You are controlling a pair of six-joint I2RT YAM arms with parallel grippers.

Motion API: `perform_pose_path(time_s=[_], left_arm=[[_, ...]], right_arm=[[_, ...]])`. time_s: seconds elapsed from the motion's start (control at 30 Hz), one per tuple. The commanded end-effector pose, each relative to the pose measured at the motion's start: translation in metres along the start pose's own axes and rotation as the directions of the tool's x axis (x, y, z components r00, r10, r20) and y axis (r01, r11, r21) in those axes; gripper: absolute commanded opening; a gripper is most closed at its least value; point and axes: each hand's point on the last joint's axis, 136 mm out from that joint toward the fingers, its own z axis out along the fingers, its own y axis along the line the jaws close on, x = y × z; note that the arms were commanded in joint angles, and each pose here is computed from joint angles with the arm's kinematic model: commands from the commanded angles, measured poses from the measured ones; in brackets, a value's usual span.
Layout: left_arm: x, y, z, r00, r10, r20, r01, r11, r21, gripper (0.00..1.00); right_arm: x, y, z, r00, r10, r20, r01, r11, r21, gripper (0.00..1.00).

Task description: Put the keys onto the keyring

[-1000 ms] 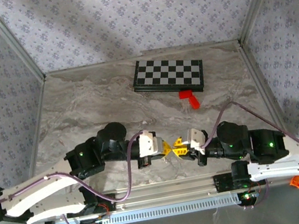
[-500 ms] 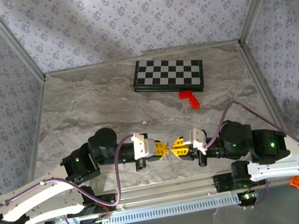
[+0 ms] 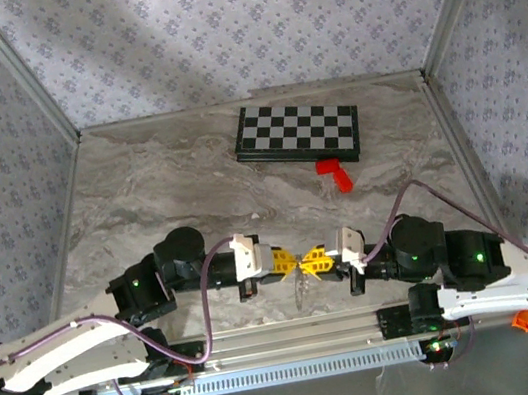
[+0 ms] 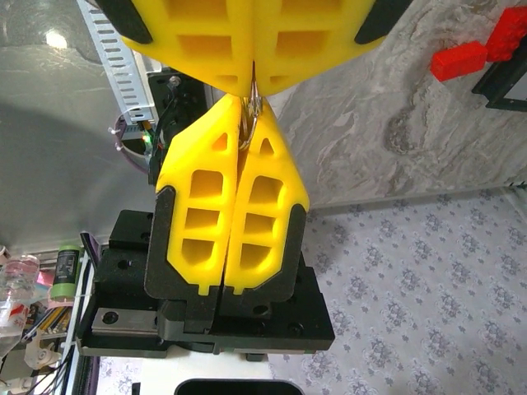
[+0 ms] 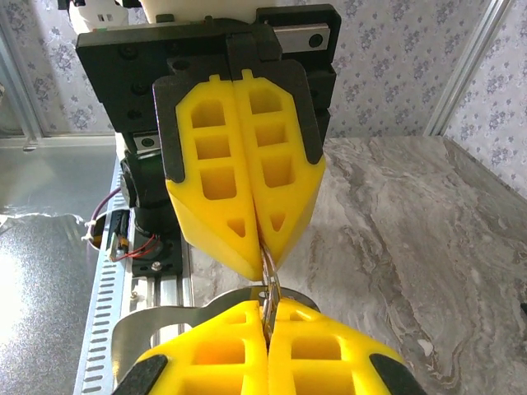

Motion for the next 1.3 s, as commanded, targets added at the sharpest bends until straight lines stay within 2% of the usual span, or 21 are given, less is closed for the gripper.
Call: perform_pose_path(time_s=[0.0,0.33,0.87,0.97,1.03,1.1,1.27], left_arm=[[-0.031,-0.005,-0.011,0.992,0.035,0.118,-0.036,0.999,0.007,0.0],[-0.032,-0.006,-0.011,0.992,0.039,0.124,-0.041,0.999,0.011,0.0],[-0.036,-0.008,-0.012,0.989,0.044,0.142,-0.048,0.999,0.021,0.0],[-0.033,-0.007,-0.011,0.99,0.043,0.131,-0.046,0.999,0.018,0.0],[-0.031,-0.007,-0.01,0.992,0.041,0.122,-0.044,0.999,0.022,0.0],[-0.03,-0.008,-0.009,0.992,0.042,0.118,-0.045,0.999,0.029,0.0],[-0.029,-0.012,-0.006,0.993,0.033,0.11,-0.039,0.998,0.057,0.0]], right_arm=[[0.005,-0.009,-0.002,1.0,0.024,-0.002,-0.024,0.998,0.053,0.06],[0.009,-0.01,0.005,0.999,0.036,-0.002,-0.035,0.997,0.062,0.1],[0.022,-0.007,0.013,0.996,0.056,-0.063,-0.054,0.998,0.046,0.11],[0.019,-0.009,0.011,0.997,0.058,-0.053,-0.055,0.997,0.051,0.18],[0.012,-0.014,0.007,0.998,0.056,-0.027,-0.054,0.995,0.08,0.28],[0.006,-0.015,0.003,0.999,0.051,0.002,-0.051,0.996,0.078,0.34],[-0.006,-0.011,-0.005,0.997,0.034,0.071,-0.038,0.998,0.053,0.36]])
